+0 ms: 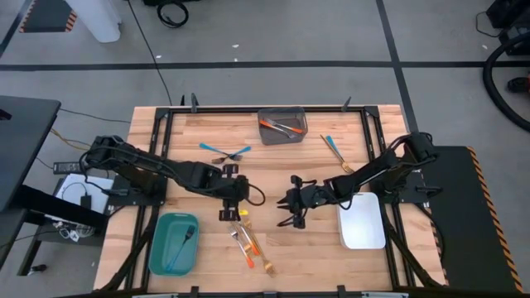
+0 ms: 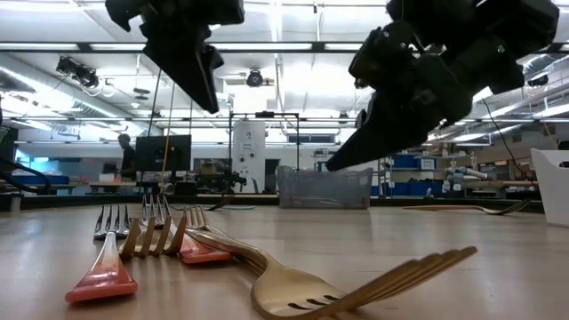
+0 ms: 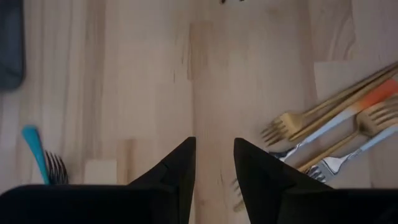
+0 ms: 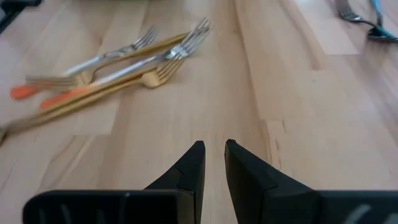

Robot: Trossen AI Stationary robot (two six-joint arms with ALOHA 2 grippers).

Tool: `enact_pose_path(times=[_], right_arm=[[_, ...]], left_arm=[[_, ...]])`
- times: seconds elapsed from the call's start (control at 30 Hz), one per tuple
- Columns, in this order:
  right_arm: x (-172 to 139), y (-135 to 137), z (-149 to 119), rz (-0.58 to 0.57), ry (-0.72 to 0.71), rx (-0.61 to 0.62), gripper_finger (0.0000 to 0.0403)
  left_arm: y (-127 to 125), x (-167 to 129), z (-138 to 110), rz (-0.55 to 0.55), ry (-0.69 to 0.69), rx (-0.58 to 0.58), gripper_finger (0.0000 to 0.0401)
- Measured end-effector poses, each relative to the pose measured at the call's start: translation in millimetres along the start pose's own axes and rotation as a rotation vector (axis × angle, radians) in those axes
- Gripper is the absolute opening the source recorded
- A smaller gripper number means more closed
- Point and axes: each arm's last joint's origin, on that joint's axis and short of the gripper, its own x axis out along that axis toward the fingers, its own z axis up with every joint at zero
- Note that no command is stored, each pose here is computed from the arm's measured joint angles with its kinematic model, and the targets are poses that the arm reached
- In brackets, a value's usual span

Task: Sort silverware by color (type)
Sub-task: Put the gold fork into the white bin

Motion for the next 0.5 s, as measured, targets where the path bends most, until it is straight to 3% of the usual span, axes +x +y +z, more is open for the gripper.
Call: enact_pose_path(times=[0.27, 0.5], right_arm=[[-10.8, -2.3, 12.1, -0.026, -0.052, 0.06, 0.007], [-32.0, -9.0, 21.7, -0.091, -0.042, 0.264, 0.007]], left_arm=[[-0.7, -0.3, 9.1, 0.001, -0.093, 0.206, 0.0118], [-8.5, -1.9, 12.0, -0.074, -0.139, 0.331, 0.0118]])
